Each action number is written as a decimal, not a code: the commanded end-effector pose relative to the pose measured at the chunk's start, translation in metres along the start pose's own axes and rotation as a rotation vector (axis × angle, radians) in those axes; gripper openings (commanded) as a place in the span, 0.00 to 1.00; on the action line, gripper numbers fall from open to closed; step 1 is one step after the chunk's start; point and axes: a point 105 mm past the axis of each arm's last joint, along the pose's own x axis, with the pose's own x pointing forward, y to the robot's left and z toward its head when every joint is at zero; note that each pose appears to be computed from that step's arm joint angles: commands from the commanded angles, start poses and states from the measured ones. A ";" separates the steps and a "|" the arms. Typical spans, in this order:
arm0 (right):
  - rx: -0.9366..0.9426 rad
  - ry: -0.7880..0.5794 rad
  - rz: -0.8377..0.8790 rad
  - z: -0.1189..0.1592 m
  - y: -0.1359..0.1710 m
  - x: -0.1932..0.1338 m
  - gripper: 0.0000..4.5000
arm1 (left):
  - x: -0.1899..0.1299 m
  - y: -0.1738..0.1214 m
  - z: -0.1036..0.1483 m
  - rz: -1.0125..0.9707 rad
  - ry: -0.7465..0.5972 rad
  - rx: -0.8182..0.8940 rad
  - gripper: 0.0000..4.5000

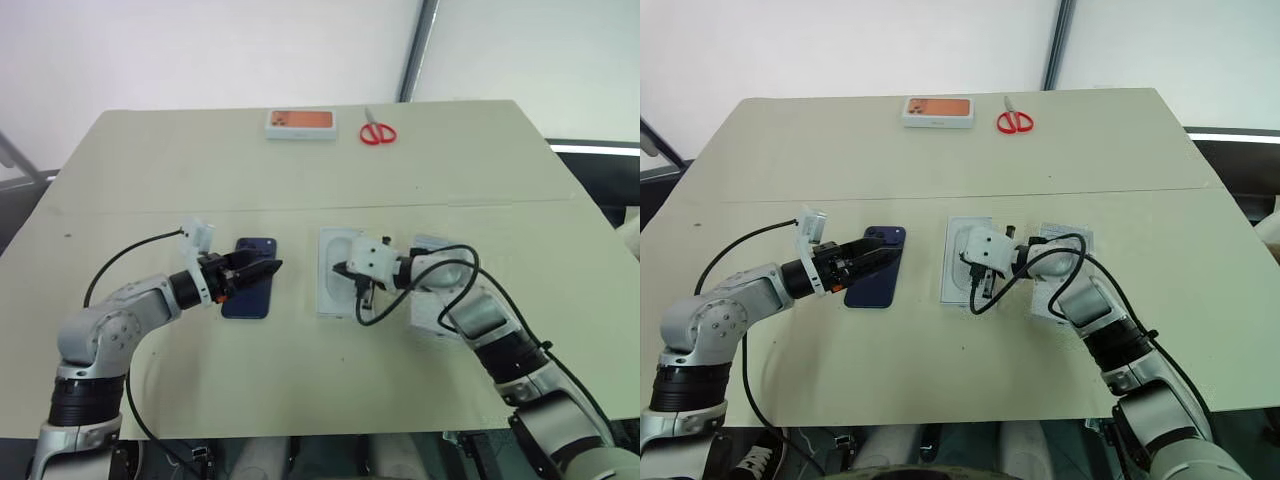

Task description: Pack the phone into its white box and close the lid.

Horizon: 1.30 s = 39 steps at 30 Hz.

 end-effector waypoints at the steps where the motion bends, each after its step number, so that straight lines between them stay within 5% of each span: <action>1: -0.038 -0.043 0.038 0.014 0.007 -0.002 0.02 | -0.003 -0.004 0.008 -0.004 -0.021 0.030 0.89; 27: -0.086 -0.020 0.230 0.020 0.033 -0.017 0.02 | 0.003 -0.005 0.010 -0.010 -0.019 0.015 0.89; 39: 0.011 -0.167 0.159 0.055 0.001 -0.029 0.02 | 0.005 -0.006 0.009 -0.015 -0.019 0.010 0.89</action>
